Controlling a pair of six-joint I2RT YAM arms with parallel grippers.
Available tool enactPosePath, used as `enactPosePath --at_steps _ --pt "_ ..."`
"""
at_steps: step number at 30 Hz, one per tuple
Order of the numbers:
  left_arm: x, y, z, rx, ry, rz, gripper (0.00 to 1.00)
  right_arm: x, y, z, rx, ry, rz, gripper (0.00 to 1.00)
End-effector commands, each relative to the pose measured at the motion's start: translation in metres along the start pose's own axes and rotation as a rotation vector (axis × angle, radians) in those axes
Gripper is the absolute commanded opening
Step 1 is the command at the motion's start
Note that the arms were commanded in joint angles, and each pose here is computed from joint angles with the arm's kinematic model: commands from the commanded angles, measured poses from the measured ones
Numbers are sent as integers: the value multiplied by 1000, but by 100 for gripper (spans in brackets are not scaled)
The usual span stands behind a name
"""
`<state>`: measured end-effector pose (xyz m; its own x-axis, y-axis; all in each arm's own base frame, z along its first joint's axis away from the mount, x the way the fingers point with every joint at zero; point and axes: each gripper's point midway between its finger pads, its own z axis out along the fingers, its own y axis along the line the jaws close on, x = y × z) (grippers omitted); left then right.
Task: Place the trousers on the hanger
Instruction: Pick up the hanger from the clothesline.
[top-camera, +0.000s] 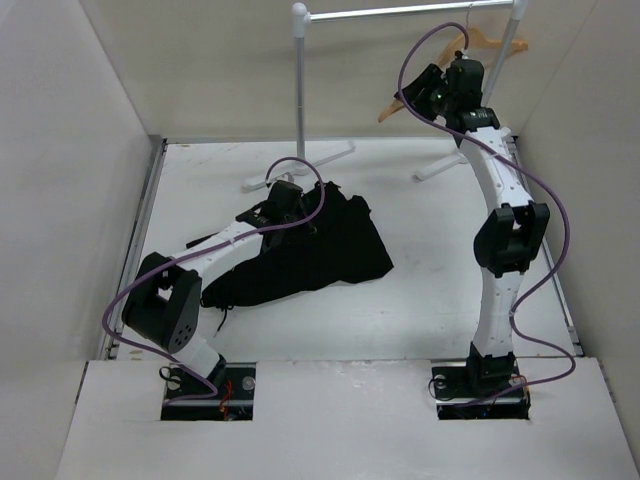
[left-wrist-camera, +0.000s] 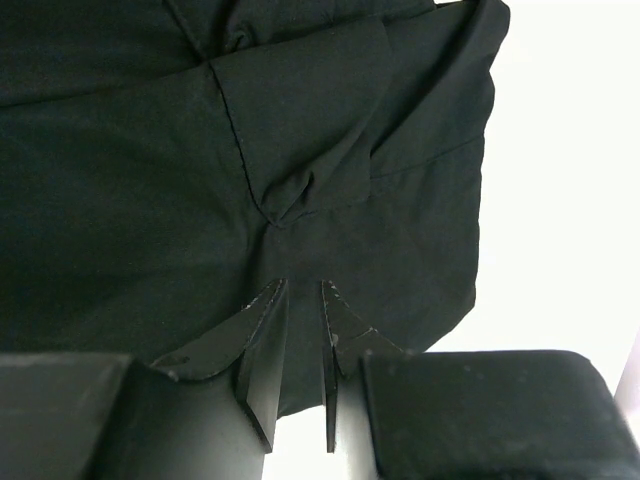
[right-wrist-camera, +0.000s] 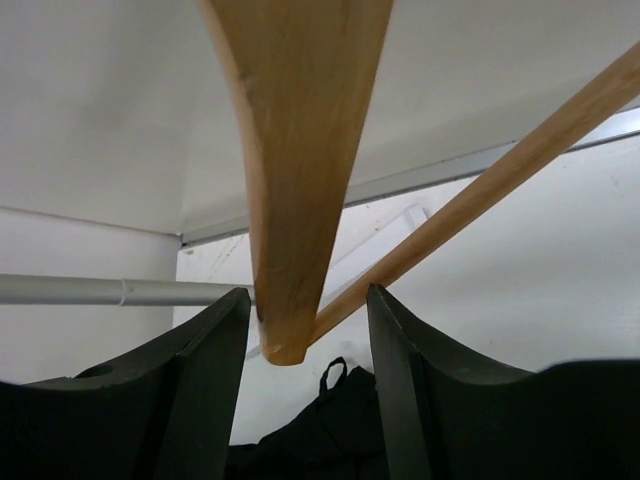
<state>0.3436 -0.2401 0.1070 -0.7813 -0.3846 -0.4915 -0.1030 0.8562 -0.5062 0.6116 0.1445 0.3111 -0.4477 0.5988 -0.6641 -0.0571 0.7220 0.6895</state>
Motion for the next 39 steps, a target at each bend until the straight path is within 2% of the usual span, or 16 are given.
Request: enactPosePath --at_steps 1,7,11,16,22,27,35,39 --pt "-5 -3 -3 20 -16 -11 16 -31 40 -10 -144 -85 -23 55" --pt "-3 -4 -2 22 -12 -12 16 -31 44 -9 -160 -92 -22 43" --pt "-4 -4 -4 23 -18 -15 16 -31 46 -8 -171 -93 -24 31" --pt "-7 -4 -7 25 -29 -21 16 -32 63 -19 -215 -101 -39 21" --pt "-14 -6 -11 34 -46 -28 17 -39 102 -53 -297 -119 -81 19" --pt "-27 -14 -17 58 -70 -37 17 -28 124 -77 -339 -112 -126 18" --pt "-56 -35 -39 122 -125 -48 18 -1 119 -96 -336 -69 -123 17" --pt "-83 -61 -62 189 -166 -46 20 10 112 -108 -331 -62 -121 17"
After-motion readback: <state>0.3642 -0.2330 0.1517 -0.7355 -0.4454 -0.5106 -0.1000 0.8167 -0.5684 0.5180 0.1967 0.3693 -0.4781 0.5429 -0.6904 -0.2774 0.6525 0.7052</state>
